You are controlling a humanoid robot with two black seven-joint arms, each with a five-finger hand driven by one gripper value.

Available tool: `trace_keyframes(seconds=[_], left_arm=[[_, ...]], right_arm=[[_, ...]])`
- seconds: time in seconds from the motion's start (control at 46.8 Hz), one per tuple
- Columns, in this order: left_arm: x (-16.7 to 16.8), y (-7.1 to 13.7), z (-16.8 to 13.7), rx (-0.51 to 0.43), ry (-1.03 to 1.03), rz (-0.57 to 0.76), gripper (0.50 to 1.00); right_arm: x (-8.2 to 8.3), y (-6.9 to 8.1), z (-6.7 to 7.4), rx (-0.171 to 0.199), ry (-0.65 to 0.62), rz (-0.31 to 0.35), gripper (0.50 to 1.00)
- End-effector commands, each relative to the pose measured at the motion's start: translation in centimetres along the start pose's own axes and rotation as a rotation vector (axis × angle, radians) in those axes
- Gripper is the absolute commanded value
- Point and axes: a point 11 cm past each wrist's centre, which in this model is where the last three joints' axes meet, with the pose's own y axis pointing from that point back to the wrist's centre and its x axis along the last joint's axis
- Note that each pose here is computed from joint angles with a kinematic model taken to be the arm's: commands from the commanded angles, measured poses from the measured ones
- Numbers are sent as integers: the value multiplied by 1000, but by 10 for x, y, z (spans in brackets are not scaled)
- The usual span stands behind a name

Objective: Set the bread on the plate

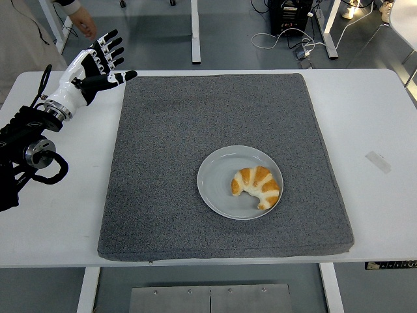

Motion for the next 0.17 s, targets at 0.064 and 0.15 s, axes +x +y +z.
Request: trace_keyframes(seconds=[0.064, 0.15], left_arm=[[0, 1, -2, 2, -2, -1, 1000], [-2, 1, -2, 2, 0, -4, 1000]], right_arm=[[-1, 0, -1, 1, 0, -3, 1000], [-3, 1, 2, -3, -2, -10, 1000]])
